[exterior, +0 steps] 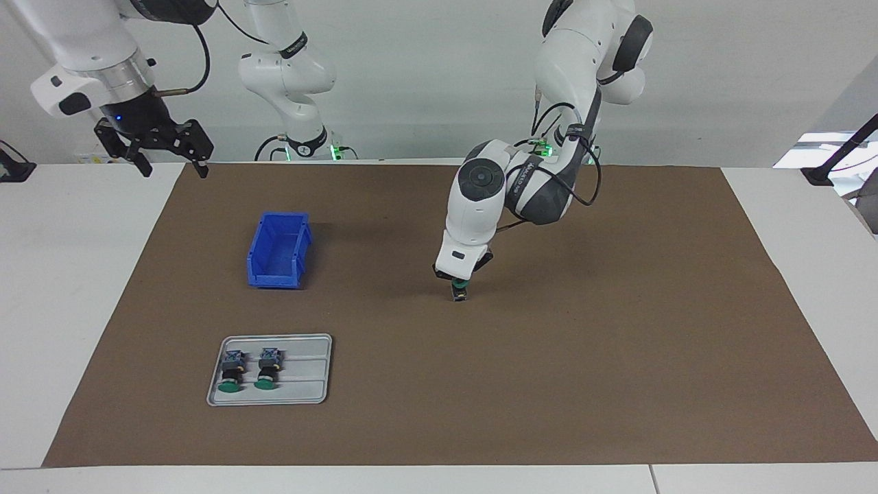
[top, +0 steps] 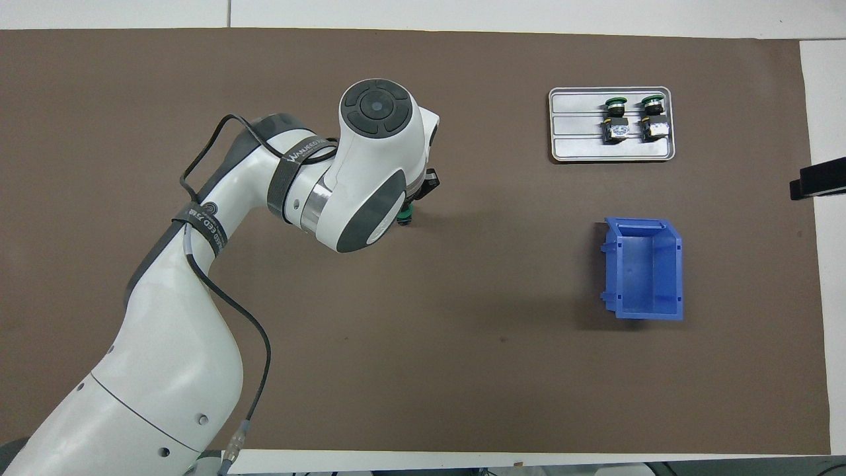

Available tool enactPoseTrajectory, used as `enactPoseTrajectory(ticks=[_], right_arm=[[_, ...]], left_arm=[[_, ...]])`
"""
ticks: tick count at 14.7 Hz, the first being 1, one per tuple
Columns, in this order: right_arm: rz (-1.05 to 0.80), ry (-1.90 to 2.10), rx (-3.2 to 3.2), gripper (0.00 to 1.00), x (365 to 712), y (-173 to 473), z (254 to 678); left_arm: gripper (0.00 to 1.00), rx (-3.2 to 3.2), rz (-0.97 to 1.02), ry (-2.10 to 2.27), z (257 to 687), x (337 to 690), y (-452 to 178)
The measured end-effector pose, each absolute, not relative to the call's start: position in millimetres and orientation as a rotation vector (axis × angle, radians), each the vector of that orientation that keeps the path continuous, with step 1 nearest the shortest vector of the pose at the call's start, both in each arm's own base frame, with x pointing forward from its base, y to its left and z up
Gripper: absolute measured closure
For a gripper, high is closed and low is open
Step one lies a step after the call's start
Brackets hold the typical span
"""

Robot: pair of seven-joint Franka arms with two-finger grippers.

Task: Place and press button with both arms
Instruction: 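Press down on the green button top with the left gripper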

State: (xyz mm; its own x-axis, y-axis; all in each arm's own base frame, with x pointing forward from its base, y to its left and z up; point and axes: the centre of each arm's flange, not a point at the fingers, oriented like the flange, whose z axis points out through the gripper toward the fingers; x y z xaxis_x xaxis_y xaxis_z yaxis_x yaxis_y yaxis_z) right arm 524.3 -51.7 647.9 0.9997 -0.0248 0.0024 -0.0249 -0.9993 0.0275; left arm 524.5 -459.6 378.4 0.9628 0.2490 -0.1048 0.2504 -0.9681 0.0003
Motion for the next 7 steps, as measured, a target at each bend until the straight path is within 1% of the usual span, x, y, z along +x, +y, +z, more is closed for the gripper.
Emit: enactPoseTrajectory(ticks=[7], right_arm=[[0.003, -0.039, 3.114, 0.01, 524.3, -51.7, 647.9]], left_arm=[[0.99, 3.105, -0.164, 0.375, 371.8, 513.4, -463.2]])
